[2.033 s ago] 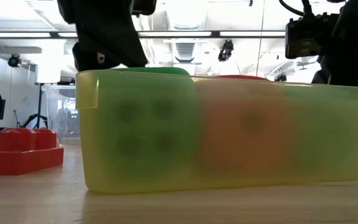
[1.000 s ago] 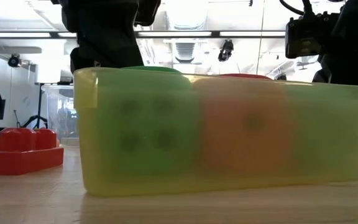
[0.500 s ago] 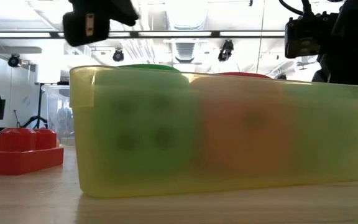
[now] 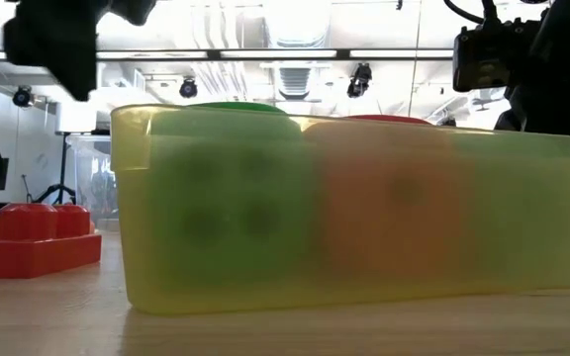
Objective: Pick & Place Toys
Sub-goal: Put the green die into the yellow bin, then put the orange game piece into the white bin
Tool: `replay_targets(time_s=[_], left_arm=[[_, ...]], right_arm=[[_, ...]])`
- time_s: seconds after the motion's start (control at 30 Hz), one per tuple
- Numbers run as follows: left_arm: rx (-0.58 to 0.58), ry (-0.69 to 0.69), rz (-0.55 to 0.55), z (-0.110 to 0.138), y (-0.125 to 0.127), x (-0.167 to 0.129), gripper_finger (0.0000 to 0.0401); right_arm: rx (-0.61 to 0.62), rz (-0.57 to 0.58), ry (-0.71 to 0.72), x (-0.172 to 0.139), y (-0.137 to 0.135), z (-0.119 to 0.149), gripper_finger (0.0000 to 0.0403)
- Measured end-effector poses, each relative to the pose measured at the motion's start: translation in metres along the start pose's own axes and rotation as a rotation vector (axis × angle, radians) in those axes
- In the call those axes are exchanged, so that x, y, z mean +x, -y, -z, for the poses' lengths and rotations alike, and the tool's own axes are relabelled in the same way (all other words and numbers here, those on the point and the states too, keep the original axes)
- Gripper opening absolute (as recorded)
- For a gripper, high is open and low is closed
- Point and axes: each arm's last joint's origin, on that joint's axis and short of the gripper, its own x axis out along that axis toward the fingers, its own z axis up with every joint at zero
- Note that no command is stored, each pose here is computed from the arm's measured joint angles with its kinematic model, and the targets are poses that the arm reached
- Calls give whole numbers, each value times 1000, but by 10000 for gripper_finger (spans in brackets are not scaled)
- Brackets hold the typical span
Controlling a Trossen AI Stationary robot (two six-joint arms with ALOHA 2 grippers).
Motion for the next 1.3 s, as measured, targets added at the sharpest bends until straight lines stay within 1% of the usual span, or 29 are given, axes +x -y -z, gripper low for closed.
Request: replay_targets(time_s=[0.07, 0.1, 0.23, 0.37, 0.5, 0.73, 0.83, 1.0, 1.1, 1.23, 1.3], left_arm=[[9, -14, -38, 1, -4, 0, 139], [37, -16, -43, 2, -4, 0, 155], [266, -22, -43, 3, -4, 0, 208], [525, -30, -33, 9, 0, 1, 240], [649, -45, -40, 16, 3, 7, 253], [775, -108, -88, 27, -2, 31, 255], [817, -129, -80, 31, -5, 41, 255], [822, -146, -66, 35, -9, 49, 255], [824, -135, -52, 35, -7, 50, 255], [860, -133, -45, 35, -7, 50, 255], [876, -133, -44, 35, -7, 50, 255]], right_arm=[[-3, 0, 0, 0, 0, 0, 20], [-7, -1, 0, 0, 0, 0, 20], [-40, -4, 2, 0, 0, 0, 20], [-85, -53, -11, 1, -3, 0, 20], [-117, -90, -9, 2, -5, 1, 20], [-121, -89, 2, 2, -5, 1, 20], [-119, -88, 2, 3, -5, 1, 20], [-103, -83, 4, 3, -4, 2, 20], [-101, -58, 13, 4, -3, 2, 20], [-73, -40, -1, 4, -1, 3, 20], [-83, -26, -11, 4, 1, 4, 20]])
